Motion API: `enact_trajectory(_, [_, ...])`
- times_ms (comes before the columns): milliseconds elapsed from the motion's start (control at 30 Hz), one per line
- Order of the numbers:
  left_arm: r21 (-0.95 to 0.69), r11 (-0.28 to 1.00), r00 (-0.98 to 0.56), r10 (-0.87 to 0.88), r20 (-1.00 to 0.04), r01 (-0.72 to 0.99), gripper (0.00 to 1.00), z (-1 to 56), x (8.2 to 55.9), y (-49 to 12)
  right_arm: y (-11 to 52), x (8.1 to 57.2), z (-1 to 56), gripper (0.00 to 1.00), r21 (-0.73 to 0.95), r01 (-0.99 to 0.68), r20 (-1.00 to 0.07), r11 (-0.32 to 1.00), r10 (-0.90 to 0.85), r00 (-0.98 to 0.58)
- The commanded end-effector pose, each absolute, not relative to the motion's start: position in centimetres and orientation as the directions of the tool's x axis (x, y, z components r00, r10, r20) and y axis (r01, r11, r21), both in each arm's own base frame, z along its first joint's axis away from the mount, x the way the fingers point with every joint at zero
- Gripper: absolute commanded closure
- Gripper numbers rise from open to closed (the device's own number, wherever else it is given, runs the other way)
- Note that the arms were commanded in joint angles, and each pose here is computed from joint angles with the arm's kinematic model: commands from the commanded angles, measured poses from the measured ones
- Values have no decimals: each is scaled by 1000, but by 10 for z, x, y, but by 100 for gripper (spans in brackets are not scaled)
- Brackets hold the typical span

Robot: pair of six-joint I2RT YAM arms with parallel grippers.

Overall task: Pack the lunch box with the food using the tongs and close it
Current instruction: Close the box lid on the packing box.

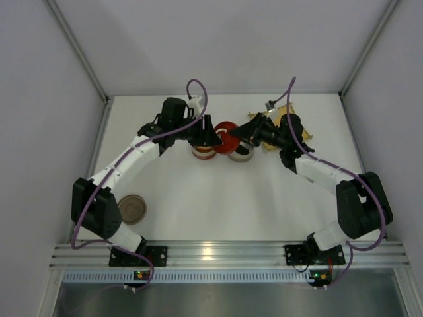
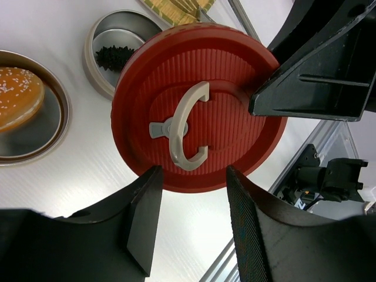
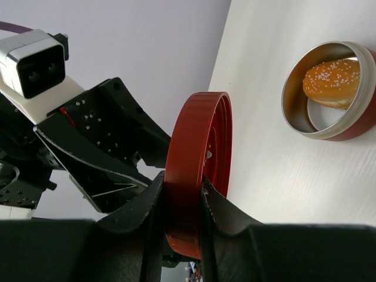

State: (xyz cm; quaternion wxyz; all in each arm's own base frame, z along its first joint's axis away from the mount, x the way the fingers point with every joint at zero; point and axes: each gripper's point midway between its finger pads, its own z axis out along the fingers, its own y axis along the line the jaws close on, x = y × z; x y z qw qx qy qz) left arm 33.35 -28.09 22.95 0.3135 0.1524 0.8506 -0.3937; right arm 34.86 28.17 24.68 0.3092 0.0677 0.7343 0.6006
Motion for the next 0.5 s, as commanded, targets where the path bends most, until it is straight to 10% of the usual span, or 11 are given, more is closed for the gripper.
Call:
enact_trajectory(0, [-570,601,-696,-31,-718,561,48,261,348,-290,290,339,280,100,885,-411,-465,219,460,-757])
enact_trajectory(467, [-586,580,-707,-25,-707,566,67,261,346,-294,298,335,284,100,880,-427,-473,207,448,-758])
